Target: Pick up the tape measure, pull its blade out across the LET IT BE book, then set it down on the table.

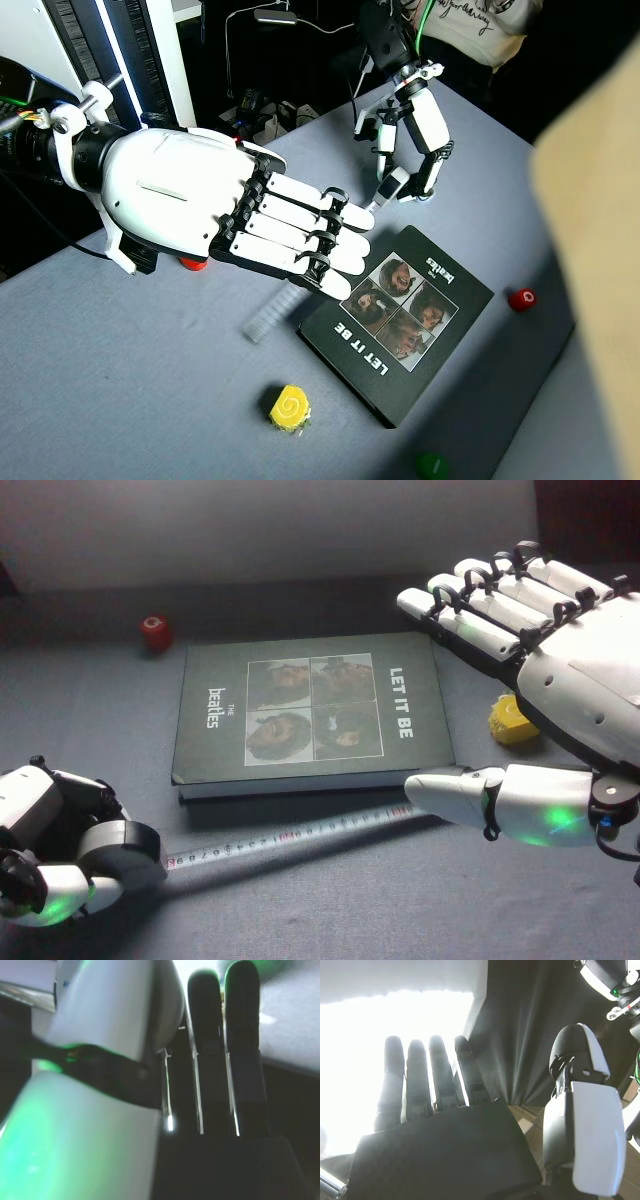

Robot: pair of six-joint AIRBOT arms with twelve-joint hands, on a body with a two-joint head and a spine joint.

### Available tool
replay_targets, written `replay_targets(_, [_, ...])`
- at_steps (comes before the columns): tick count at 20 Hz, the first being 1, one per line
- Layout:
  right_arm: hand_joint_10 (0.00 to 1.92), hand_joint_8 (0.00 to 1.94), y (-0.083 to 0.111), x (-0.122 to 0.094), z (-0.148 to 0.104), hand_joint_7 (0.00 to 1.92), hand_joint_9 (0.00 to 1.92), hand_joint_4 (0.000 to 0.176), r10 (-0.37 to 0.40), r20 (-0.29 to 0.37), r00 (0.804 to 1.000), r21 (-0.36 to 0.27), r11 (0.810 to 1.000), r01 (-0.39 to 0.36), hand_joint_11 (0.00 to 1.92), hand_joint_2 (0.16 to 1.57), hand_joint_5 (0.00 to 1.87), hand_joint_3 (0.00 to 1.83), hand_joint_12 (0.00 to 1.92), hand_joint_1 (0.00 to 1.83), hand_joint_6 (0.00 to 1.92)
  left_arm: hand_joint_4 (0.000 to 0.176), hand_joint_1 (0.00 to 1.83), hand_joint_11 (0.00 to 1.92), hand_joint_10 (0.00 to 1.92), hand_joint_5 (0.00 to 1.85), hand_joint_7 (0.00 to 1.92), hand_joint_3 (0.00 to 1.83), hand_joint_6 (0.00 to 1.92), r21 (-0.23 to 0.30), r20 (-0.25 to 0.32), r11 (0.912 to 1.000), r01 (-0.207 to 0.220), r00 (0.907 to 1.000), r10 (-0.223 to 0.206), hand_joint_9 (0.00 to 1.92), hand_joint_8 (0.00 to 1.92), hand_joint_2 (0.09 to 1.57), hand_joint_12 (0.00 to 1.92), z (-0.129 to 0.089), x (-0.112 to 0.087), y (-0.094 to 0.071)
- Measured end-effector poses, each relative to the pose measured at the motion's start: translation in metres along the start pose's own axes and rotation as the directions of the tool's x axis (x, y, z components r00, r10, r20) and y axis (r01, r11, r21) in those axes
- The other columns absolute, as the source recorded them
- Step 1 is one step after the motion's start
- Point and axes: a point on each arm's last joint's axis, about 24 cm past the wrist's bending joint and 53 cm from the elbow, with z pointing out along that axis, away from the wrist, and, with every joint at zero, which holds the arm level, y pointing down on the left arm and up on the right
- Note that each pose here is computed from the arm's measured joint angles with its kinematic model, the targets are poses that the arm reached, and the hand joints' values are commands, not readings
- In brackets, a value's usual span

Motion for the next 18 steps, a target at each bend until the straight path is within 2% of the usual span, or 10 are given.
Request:
replay_targets(1, [0.00,0.00,0.000,0.000,0.000,0.07,0.05,0.025,0.000,0.000,1.000,0.000,1.000,0.000,0.00,1.02,0.03,0.00,0.42,0.11,0.00,0.000,0.98,0.73,0.02,0.79,0.97,0.00,0.49,0.004,0.000,1.0000,-0.003,1.0000,0.003,0.94,0.02,1.13,0.59,0.000,0.000,-0.001])
replay_targets(2, [0.00,0.00,0.000,0.000,0.000,0.07,0.05,0.025,0.000,0.000,1.000,0.000,1.000,0.000,0.00,1.02,0.03,0.00,0.42,0.11,0.00,0.000,0.98,0.73,0.02,0.79,0.97,0.00,0.49,0.005,0.000,1.0000,-0.003,1.0000,0.003,0.94,0.02,1.13,0.59,0.000,0.000,-0.001])
replay_targets(3, [0.00,0.00,0.000,0.000,0.000,0.07,0.05,0.025,0.000,0.000,1.000,0.000,1.000,0.000,0.00,1.03,0.03,0.00,0.44,0.10,0.00,0.000,0.85,0.67,0.00,0.78,0.90,0.00,0.17,0.003,-0.001,1.0000,-0.002,1.0000,0.002,0.86,0.00,1.12,0.56,0.000,0.000,-0.001])
replay_targets(4, [0.00,0.00,0.000,0.000,0.000,0.06,0.05,0.024,0.000,0.000,1.000,0.000,1.000,0.000,0.00,1.03,0.03,0.00,0.46,0.10,0.00,0.000,0.72,0.61,0.00,0.77,0.86,0.00,0.05,0.006,-0.001,1.0000,-0.002,1.0000,0.002,0.80,0.00,1.08,0.53,0.000,0.000,-0.002])
replay_targets(8, [0.00,0.00,0.000,0.000,0.000,0.06,0.06,0.025,0.000,-0.001,1.000,0.000,1.000,0.000,0.00,1.03,0.03,0.00,0.51,0.10,0.00,0.000,0.52,0.49,0.00,0.65,0.71,0.00,0.00,0.014,0.003,0.9999,0.002,1.0000,-0.002,0.67,0.00,1.03,0.47,0.000,-0.001,-0.004])
replay_targets(14, [0.00,0.00,0.000,0.000,0.000,0.06,0.05,0.025,0.000,-0.001,1.000,0.000,1.000,0.000,0.00,1.02,0.04,0.00,0.43,0.10,0.00,0.000,0.47,0.44,0.00,0.62,0.64,0.00,0.00,0.028,0.016,0.9994,0.020,0.9997,-0.021,0.58,0.00,1.02,0.46,0.001,-0.006,-0.010])
replay_targets(16, [0.00,0.00,0.000,0.000,0.000,0.06,0.05,0.024,0.000,-0.001,1.000,0.000,1.000,0.000,0.00,1.03,0.04,0.00,0.43,0.10,0.00,0.000,0.47,0.44,0.00,0.62,0.63,0.00,0.00,0.041,0.026,0.9987,0.030,0.9992,-0.031,0.58,0.00,1.02,0.46,0.003,-0.012,-0.016])
replay_targets(18, [0.00,0.00,0.001,0.000,0.000,0.06,0.05,0.024,-0.002,-0.001,1.000,-0.002,1.000,0.002,0.00,1.03,0.04,0.00,0.43,0.10,0.00,0.000,0.47,0.44,0.00,0.60,0.62,0.00,0.00,0.078,0.048,0.9967,0.022,0.9985,-0.025,0.58,0.00,1.02,0.46,0.005,-0.026,-0.031])
